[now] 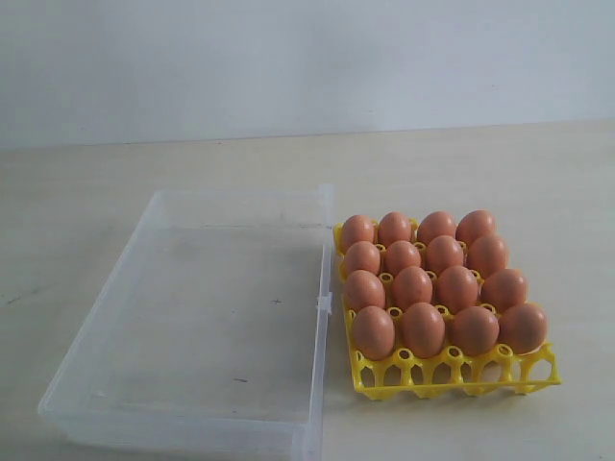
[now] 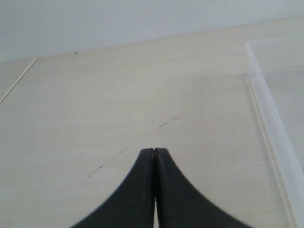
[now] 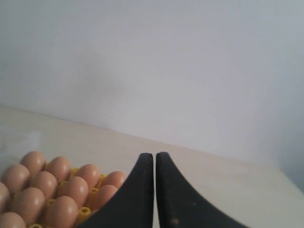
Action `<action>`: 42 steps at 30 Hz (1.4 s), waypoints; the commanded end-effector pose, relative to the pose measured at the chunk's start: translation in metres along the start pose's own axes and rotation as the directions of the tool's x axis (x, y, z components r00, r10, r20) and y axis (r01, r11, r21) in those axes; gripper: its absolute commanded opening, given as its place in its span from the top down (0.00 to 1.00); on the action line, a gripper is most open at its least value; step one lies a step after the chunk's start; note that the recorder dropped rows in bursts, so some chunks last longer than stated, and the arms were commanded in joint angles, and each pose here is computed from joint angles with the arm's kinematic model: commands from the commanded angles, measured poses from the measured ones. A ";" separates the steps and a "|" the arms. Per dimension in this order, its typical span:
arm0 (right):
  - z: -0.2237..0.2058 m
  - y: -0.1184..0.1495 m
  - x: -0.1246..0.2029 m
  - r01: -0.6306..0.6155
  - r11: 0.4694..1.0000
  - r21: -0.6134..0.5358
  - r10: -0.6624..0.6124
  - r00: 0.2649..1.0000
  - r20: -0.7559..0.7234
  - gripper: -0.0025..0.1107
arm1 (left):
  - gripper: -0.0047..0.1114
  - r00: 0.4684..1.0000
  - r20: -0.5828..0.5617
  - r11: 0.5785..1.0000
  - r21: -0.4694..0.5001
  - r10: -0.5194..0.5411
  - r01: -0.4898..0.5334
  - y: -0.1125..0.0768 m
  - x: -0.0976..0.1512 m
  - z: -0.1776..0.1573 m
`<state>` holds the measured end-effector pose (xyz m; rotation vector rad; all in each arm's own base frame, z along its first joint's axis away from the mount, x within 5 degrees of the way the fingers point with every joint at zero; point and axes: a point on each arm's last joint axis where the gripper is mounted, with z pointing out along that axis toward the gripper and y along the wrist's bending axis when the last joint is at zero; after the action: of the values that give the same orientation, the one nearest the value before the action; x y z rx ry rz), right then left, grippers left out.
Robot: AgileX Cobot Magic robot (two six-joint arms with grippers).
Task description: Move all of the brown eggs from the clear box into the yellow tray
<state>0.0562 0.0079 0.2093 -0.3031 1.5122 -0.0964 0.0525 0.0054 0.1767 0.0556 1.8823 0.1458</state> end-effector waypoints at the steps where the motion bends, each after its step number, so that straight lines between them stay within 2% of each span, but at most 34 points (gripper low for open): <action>1: 0.000 0.000 0.001 -0.307 0.952 0.004 0.307 0.952 0.000 0.94 | 0.96 1.000 0.019 1.000 0.005 -0.006 0.006 0.000 -0.002 -0.001; 4: 0.000 0.000 0.001 -0.354 0.935 0.004 0.354 0.935 0.000 0.94 | 0.96 1.000 0.019 1.000 0.005 -0.006 0.006 0.000 -0.002 -0.001; 10: 0.000 0.000 0.002 -0.321 0.947 0.004 0.321 0.947 -0.008 0.94 | 0.96 1.000 0.019 1.000 0.005 -0.006 0.006 0.000 -0.002 -0.001; 36: 0.000 0.000 0.002 -0.337 0.941 0.004 0.337 0.941 -0.008 0.94 | 0.96 1.000 0.019 1.000 0.005 -0.006 0.006 0.000 -0.002 -0.001; 42: 0.000 -0.002 0.003 -0.338 0.940 0.045 0.338 0.941 -0.004 0.94 | 0.96 1.000 0.019 1.000 0.005 -0.006 0.006 0.000 -0.002 -0.001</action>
<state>0.0565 0.0059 0.2085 -0.0096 1.5515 0.1483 0.0525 0.0054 0.1767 0.0556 1.8823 0.1458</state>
